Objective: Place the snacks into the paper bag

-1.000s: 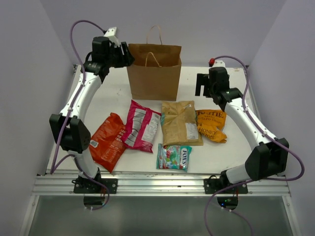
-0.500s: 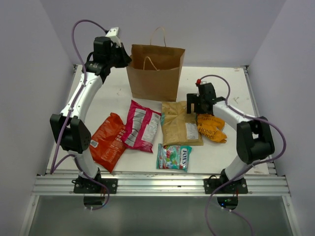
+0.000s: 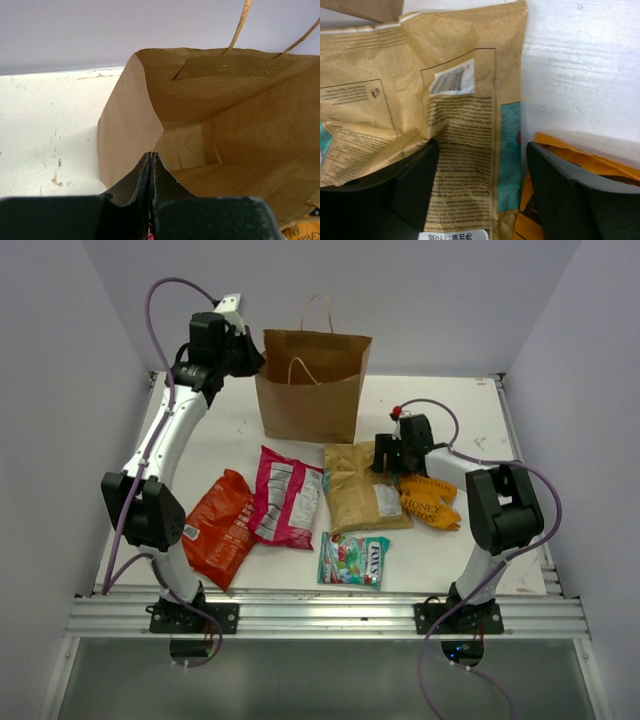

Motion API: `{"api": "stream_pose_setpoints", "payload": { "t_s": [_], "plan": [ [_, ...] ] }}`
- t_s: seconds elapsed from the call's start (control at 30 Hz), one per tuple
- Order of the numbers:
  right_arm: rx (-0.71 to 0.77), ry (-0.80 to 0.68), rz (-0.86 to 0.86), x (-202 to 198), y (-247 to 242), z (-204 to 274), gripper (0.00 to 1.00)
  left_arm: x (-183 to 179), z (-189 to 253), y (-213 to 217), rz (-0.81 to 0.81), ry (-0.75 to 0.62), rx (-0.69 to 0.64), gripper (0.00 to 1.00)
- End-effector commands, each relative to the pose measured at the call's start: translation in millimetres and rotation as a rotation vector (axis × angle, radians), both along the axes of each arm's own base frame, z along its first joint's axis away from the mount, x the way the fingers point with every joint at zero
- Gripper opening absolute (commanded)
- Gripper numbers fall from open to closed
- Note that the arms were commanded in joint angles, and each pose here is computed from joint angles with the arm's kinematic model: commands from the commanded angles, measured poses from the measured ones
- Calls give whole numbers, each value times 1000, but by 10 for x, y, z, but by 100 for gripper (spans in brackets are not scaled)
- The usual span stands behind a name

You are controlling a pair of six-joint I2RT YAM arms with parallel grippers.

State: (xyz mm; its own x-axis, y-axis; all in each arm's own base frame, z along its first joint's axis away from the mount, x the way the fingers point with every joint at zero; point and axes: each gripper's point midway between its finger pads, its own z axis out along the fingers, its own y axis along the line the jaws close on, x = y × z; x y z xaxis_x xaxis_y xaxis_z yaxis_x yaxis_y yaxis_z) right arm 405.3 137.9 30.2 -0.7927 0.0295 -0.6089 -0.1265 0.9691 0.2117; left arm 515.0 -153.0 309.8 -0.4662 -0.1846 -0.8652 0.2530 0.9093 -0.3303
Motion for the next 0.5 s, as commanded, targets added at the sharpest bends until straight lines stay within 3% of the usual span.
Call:
{"api": "stream_pose_setpoints", "payload": {
  "t_s": [0.0,0.17,0.2,0.33,0.47],
  "plan": [
    [55,-48,42,104,135,67,72,-20,142,-9,-5,-21,14,2],
    [98,-32,95,104,261,24,44,-23,127,-6,-8,-15,21,1],
    [101,-20,98,99,264,-25,30,-17,108,-4,-7,-12,23,1],
    [104,0,100,87,275,-76,0,-9,85,-12,-10,-4,29,1],
    [52,-35,86,114,176,104,0,-8,52,-18,-16,5,33,0]
  ]
}}
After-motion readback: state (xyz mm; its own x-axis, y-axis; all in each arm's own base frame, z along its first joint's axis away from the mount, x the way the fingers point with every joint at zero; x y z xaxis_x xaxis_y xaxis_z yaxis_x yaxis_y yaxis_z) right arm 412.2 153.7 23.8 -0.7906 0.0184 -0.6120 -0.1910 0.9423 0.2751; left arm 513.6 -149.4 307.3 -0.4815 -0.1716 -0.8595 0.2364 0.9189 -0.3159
